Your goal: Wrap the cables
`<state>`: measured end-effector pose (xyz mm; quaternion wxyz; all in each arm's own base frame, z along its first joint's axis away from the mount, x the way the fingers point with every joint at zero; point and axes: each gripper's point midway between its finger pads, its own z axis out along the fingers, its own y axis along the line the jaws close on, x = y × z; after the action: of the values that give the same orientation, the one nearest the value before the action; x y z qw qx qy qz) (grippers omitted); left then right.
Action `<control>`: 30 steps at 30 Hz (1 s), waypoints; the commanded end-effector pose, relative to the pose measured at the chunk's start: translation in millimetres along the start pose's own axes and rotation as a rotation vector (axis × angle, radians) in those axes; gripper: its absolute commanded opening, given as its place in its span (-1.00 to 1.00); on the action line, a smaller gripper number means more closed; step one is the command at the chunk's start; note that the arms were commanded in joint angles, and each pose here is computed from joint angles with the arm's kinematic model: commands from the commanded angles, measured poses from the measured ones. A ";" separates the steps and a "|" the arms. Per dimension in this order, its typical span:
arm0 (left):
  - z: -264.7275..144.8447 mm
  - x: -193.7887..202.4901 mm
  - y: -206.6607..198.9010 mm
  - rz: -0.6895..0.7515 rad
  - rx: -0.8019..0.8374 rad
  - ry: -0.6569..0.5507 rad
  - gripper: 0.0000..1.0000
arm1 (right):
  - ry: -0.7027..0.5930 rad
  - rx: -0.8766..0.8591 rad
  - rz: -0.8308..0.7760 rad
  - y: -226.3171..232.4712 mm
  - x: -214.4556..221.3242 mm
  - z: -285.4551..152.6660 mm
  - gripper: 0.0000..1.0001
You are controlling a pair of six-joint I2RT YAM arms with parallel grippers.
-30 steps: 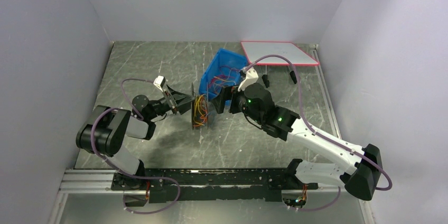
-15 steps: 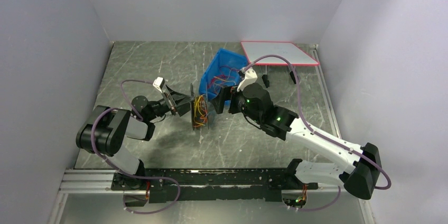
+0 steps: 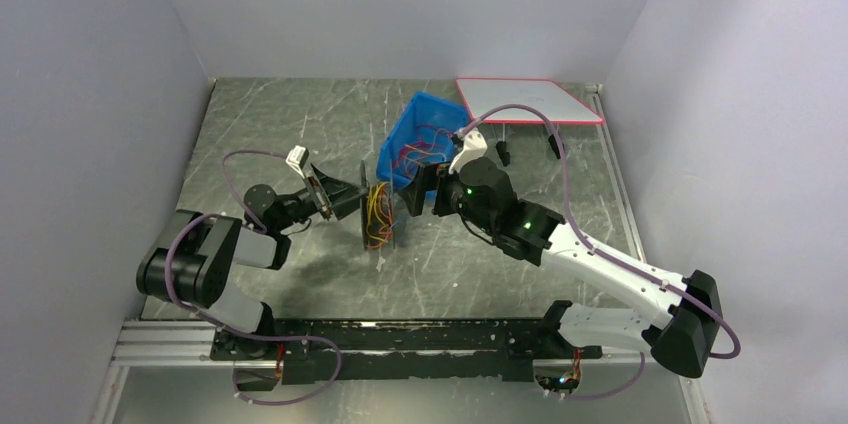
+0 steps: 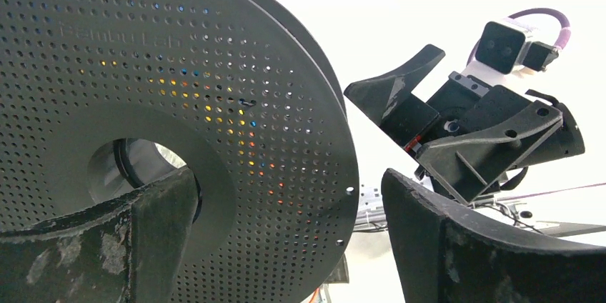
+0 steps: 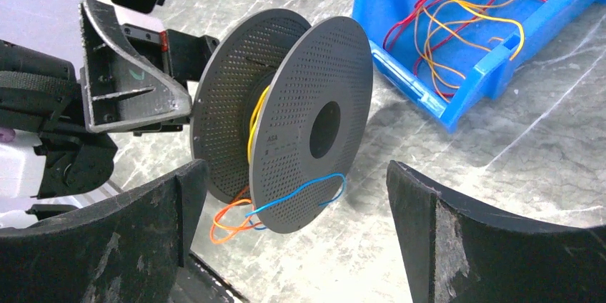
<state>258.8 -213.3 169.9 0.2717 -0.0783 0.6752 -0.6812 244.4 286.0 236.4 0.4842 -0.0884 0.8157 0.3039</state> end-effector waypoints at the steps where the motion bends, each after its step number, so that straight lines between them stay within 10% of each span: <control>1: -8.8 -0.3 -40.1 0.238 0.156 -0.013 1.00 | 0.004 0.002 0.004 -1.9 1.3 -4.2 0.98; 30: -12.9 -4.8 1.7 0.172 -0.001 -0.036 0.99 | 0.009 0.012 0.004 -5.7 6.9 -0.5 0.98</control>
<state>256.5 -203.2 168.4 0.3206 -0.0424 0.6792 -0.6589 242.6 283.9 228.5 0.4775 -0.0907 0.8219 0.2972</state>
